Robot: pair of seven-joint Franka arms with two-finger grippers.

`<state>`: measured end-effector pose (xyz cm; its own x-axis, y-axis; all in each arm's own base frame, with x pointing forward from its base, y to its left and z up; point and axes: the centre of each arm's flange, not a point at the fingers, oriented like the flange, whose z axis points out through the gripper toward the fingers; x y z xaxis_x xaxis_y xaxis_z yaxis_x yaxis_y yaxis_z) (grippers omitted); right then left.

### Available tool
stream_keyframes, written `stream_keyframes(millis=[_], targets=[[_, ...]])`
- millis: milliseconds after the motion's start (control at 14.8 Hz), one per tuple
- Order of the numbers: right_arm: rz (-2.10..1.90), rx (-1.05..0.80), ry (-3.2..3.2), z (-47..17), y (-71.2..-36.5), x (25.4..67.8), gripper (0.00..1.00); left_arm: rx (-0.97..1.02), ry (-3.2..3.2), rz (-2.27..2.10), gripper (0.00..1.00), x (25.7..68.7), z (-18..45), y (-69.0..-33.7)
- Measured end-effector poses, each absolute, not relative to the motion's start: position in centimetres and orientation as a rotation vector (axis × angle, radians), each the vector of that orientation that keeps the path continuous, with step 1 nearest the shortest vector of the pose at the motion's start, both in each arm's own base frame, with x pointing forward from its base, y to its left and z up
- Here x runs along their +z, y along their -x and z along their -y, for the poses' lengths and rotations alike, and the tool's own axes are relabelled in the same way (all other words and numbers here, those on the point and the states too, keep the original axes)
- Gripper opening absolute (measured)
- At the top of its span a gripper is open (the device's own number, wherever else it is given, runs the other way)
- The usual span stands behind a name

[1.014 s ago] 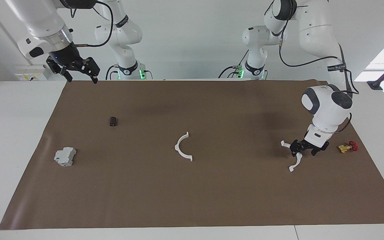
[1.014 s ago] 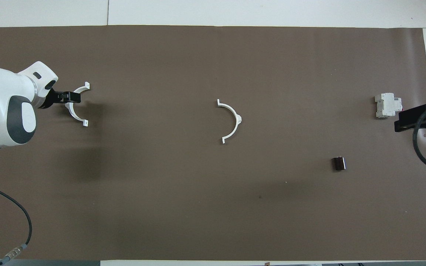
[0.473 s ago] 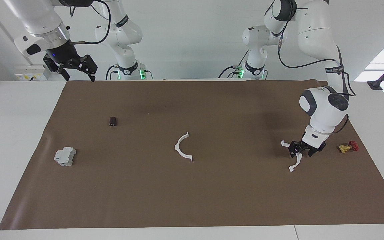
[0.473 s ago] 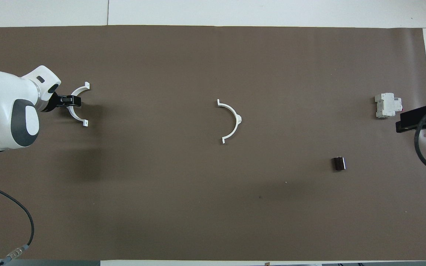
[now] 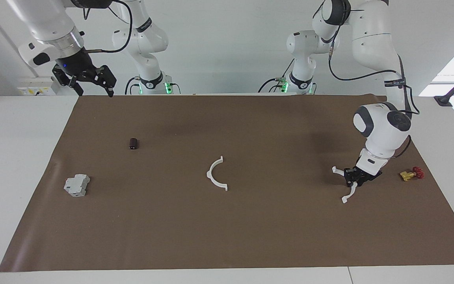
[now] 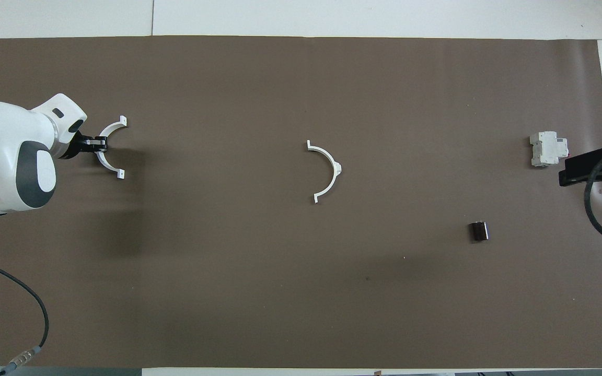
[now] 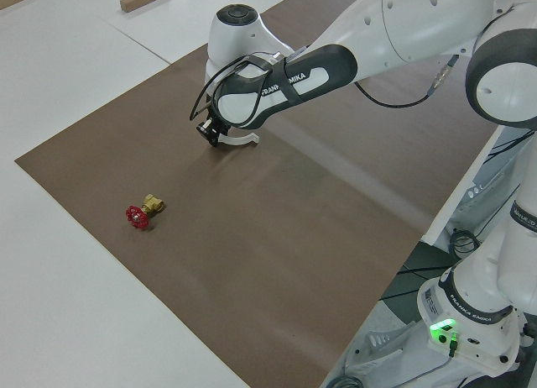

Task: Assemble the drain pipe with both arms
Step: 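Grasp the other white clamp half with the left gripper, then carry the clamp half with the left gripper to the placed half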

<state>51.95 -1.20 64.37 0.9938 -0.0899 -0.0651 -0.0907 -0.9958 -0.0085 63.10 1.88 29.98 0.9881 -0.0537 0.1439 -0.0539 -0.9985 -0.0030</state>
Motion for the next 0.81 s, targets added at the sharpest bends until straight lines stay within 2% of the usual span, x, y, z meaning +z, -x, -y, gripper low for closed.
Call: stream_keyframes(millis=[338,608,811], targets=[[-0.080,0.109,3.128,2.5,-52.0,64.1,1.00,0.260,-3.128,0.096,0.20,31.5,-1.4,-63.3],[-0.086,0.114,3.131,2.8,-52.1,63.9,1.00,0.222,-3.124,0.135,0.20,37.1,0.0,-63.6],[-0.108,0.114,3.130,3.6,-52.0,63.9,1.00,0.221,-3.125,0.190,0.20,40.4,4.3,-64.1]])
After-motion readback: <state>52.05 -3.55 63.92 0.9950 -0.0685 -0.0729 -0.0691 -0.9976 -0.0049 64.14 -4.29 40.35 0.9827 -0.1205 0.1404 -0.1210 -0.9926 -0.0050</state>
